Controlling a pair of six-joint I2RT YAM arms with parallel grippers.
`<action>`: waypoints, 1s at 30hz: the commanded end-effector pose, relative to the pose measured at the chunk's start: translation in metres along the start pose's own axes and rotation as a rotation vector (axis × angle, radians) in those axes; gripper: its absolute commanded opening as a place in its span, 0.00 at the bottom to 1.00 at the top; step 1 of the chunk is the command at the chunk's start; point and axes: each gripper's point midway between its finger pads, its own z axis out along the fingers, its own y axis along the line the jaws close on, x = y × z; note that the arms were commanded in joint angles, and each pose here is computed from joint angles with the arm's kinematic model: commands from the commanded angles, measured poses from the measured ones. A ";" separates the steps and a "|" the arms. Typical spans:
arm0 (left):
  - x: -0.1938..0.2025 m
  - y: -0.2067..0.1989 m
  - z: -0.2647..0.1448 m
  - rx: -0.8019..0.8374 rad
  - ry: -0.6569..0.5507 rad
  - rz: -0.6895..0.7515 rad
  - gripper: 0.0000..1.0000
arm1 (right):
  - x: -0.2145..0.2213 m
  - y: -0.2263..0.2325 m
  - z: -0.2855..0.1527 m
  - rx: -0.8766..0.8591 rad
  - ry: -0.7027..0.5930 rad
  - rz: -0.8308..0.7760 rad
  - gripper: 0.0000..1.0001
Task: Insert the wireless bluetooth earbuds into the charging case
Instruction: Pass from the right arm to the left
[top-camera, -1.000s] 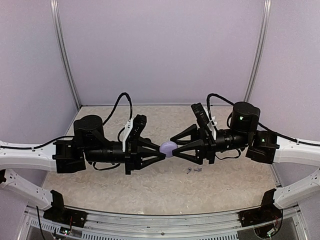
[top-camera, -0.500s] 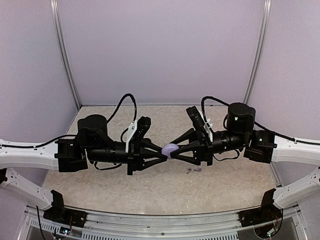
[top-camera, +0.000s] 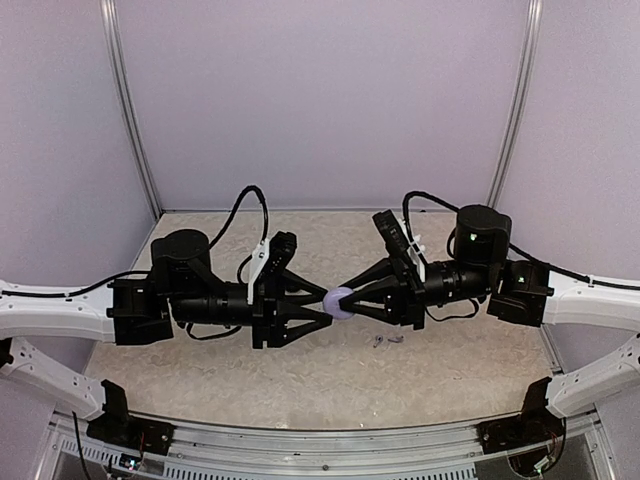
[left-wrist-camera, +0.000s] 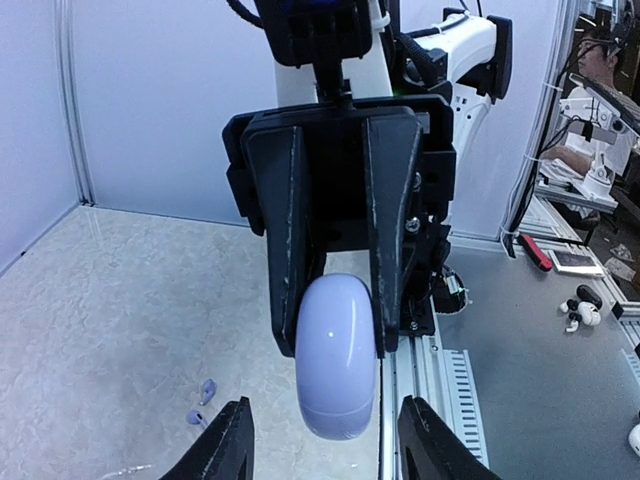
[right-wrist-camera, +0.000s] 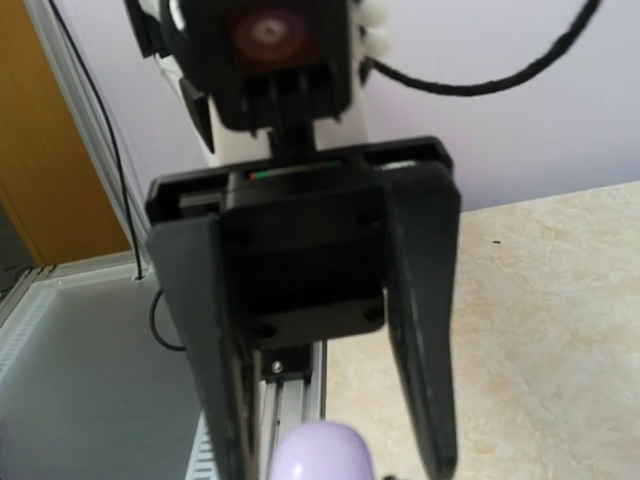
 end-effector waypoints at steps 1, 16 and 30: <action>-0.019 0.004 -0.016 -0.036 -0.104 0.010 0.52 | -0.017 -0.003 -0.006 0.033 -0.069 -0.002 0.18; -0.023 0.004 -0.009 -0.041 -0.209 -0.102 0.55 | -0.038 -0.003 -0.009 0.031 -0.185 0.038 0.17; -0.035 0.004 0.005 -0.025 -0.272 -0.169 0.45 | -0.031 0.000 0.000 0.019 -0.187 0.031 0.17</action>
